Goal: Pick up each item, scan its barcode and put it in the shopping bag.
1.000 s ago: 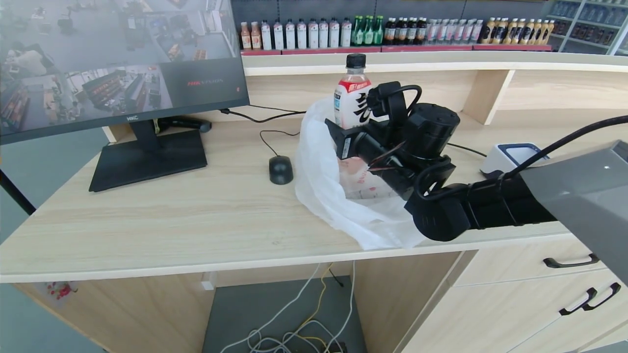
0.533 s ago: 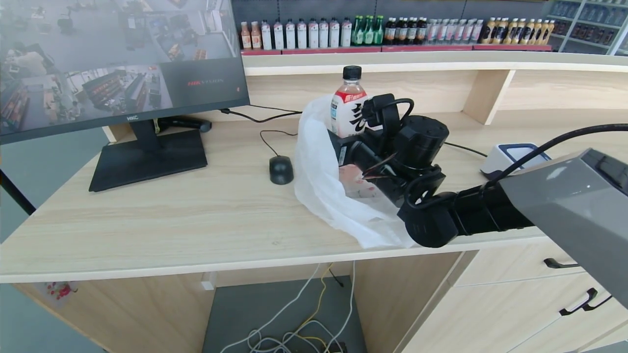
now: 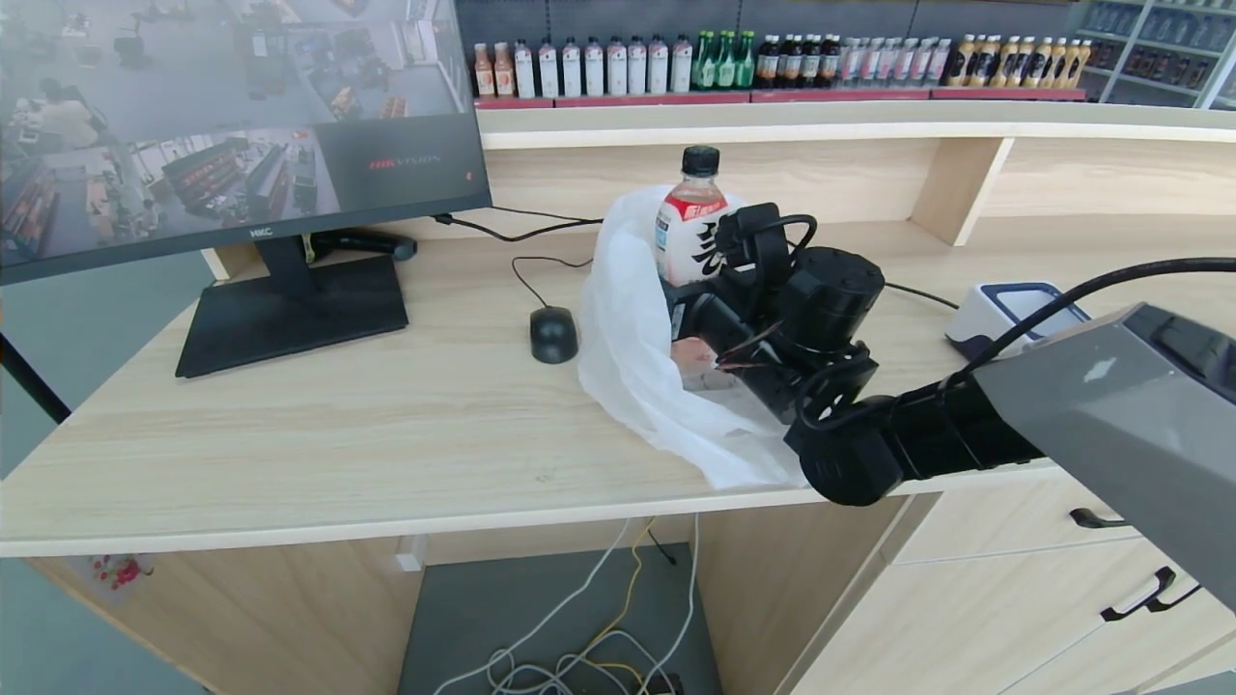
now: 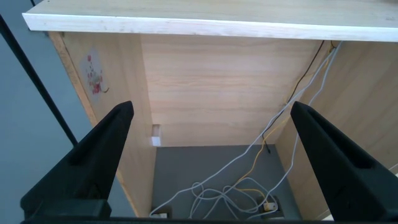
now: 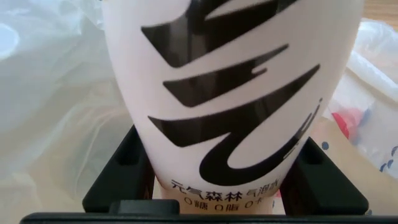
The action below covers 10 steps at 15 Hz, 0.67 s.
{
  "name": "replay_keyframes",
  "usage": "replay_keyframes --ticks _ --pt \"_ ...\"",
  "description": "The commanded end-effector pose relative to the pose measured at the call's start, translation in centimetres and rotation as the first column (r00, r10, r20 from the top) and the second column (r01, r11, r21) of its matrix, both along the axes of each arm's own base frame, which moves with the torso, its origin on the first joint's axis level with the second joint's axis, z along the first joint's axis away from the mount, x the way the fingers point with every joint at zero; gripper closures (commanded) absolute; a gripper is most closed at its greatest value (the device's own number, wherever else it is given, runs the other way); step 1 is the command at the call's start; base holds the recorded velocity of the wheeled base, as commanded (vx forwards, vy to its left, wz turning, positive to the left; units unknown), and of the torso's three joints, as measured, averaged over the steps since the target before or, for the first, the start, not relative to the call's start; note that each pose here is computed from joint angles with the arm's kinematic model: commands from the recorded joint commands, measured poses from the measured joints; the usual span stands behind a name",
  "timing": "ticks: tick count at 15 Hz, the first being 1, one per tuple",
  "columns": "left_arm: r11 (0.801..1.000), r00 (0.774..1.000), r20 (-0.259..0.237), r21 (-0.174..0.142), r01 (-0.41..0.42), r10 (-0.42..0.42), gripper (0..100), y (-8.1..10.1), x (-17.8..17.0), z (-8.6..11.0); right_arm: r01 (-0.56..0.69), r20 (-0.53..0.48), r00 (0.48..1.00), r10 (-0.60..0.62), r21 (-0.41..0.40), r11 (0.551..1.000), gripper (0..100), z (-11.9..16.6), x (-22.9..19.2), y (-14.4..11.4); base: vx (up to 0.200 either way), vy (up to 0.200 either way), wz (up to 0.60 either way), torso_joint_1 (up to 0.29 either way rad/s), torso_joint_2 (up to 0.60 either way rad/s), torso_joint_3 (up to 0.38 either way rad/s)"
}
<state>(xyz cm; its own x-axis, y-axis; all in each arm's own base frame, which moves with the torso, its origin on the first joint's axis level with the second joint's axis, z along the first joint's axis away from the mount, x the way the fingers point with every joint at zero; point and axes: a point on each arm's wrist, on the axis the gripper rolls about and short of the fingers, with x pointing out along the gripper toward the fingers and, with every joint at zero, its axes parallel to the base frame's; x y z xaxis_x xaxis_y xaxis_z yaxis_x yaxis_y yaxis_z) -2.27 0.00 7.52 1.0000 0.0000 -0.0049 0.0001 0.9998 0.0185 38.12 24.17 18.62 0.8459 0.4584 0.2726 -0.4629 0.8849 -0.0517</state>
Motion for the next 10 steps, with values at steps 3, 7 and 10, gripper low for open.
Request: replay_keyframes --ticks 3,7,10 --pt "1.000 1.000 0.000 0.000 0.000 0.000 0 0.00 0.00 0.00 -0.001 -0.020 1.000 0.001 -0.013 1.000 100 -1.12 -0.40 -0.22 0.000 0.000 0.00 0.000 0.00 0.000" --pt "1.000 1.000 0.000 0.000 0.000 0.000 0 0.00 0.00 0.00 -0.004 -0.019 1.000 0.004 -0.011 1.000 100 -1.28 -0.57 -0.24 0.000 0.000 0.00 0.000 0.00 0.000" --pt "1.000 1.000 0.000 0.000 0.000 0.000 0 0.00 0.00 0.00 -0.004 -0.019 1.000 0.004 -0.011 1.000 100 -1.28 -0.57 -0.24 0.000 0.000 0.00 0.000 0.00 0.000"
